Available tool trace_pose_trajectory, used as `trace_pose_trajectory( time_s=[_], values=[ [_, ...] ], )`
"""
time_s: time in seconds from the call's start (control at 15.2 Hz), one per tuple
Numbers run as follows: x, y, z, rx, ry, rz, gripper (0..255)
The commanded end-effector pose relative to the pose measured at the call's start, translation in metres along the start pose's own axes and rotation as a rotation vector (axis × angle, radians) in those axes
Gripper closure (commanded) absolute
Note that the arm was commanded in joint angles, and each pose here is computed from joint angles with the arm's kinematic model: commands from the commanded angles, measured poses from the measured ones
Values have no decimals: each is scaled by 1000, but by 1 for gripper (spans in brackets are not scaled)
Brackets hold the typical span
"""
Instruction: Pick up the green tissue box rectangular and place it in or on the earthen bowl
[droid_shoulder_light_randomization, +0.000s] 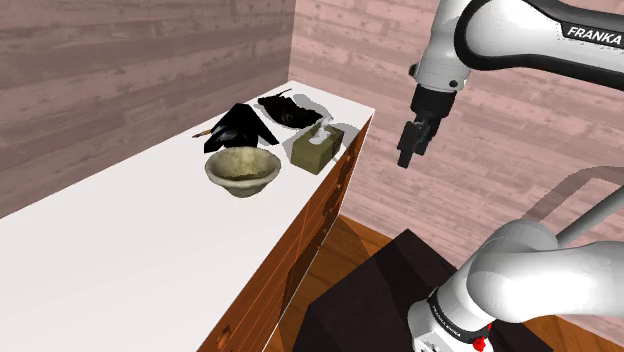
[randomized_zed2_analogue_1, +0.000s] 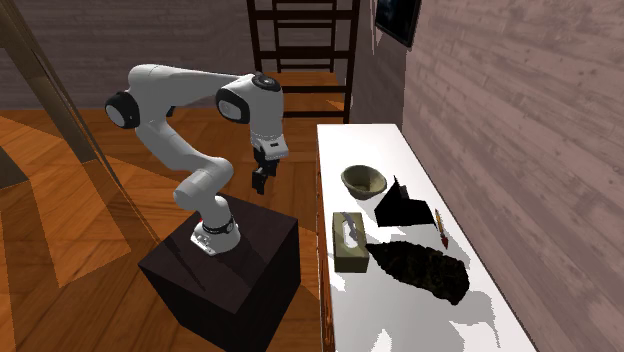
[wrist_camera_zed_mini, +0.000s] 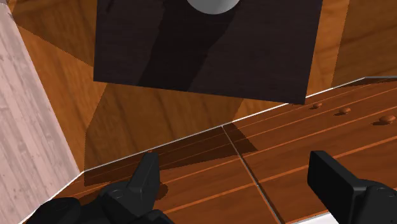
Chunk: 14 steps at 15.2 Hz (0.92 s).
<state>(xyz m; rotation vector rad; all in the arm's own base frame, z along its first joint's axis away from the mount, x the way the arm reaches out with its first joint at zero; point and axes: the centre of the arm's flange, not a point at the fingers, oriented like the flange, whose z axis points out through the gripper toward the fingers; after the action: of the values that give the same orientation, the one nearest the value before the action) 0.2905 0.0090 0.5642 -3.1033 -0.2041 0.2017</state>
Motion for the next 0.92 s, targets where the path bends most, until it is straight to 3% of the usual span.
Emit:
trace_pose_trajectory(
  time_s=[0.0,0.86],
  values=[
    [0,0,0,0,0,0,0],
    [133,36,14,218,231,168,0]
  ],
)
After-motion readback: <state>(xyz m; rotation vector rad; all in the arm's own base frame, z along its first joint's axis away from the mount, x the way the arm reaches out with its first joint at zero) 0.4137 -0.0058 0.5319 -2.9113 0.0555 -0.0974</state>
